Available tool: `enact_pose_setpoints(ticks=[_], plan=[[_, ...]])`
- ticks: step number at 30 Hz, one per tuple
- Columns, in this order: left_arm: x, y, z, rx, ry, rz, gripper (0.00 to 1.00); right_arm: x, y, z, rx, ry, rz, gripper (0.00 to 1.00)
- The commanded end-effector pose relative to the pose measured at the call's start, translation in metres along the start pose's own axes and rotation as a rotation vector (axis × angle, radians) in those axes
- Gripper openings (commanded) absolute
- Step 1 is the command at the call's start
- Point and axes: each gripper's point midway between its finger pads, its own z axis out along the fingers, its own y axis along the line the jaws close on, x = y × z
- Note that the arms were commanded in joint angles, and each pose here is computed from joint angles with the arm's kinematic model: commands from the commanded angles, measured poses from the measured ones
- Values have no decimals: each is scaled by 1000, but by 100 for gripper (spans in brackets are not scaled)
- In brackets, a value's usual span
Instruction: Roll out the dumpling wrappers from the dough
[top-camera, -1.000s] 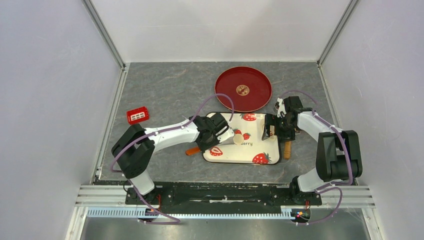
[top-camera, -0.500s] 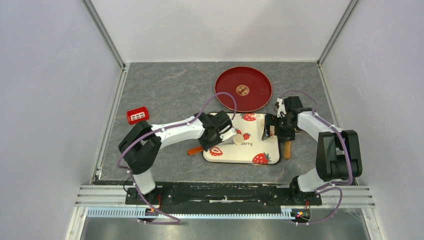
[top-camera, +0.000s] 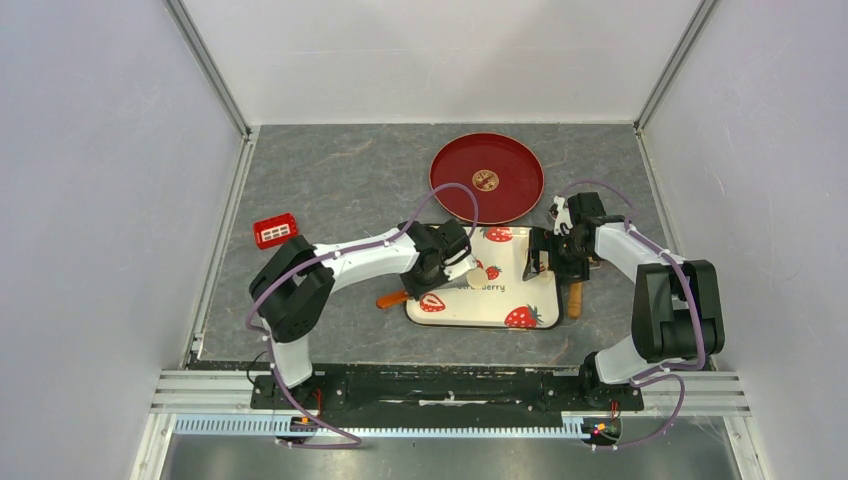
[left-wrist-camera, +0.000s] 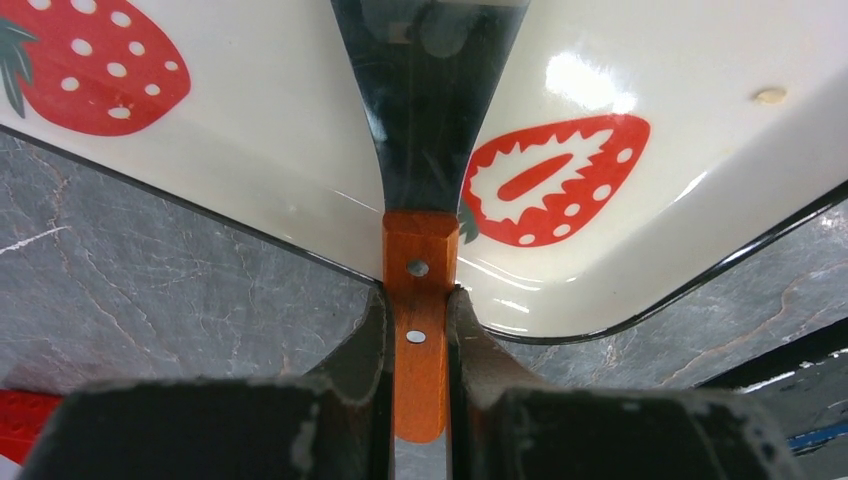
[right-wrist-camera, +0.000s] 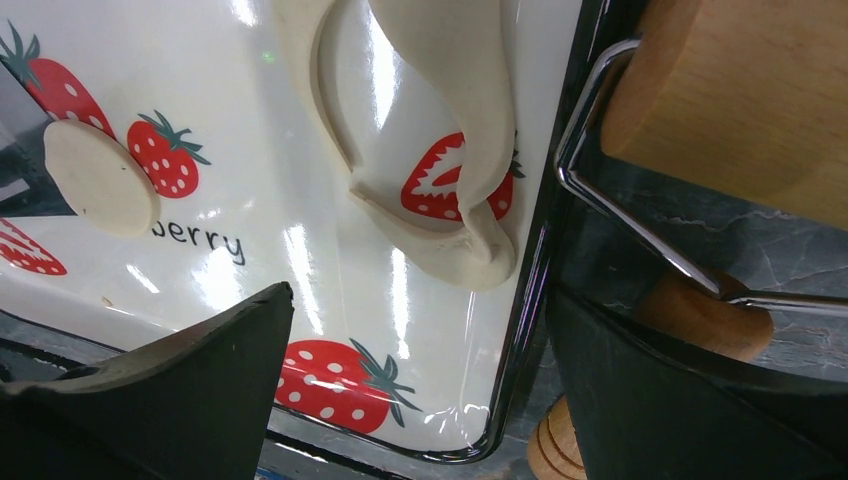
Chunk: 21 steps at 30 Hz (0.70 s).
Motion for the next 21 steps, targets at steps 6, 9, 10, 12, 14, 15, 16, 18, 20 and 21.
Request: enact_pose_setpoints(ticks=[6,9,10,12,14,15,16,18,20,21], plan=[[-39,5,-5,-38,-95,-64,2,-11,6,-3,-33,-29,-1,98],[-43,4,-5,-37,-101,-67,2,-12,7,-3,-34,-31,-3,98],[-44,3,-5,-36,-102,-66,2,-12,7,-3,-34,-32,-3,98],[-45,2,-4,-32,-101,-71,2,-12,7,-4,-34,-33,-4,98],[-48,1,-4,-29,-114,-81,2,-14,7,-5,-33,-40,-5,98],[-49,0,-4,-23,-125,-86,2,-15,8,-6,-32,-44,-6,98],[-52,-1,-5,-17,-140,-95,2,-17,8,-7,-32,-51,-9,98],[-57,-4,-7,-2,-172,-113,2,-20,8,-9,-29,-60,-11,98],[-62,-7,-9,14,-200,-133,2,-23,10,-11,-33,-70,-14,98],[-65,-8,-10,20,-213,-143,2,-24,11,-12,-35,-74,-16,98]])
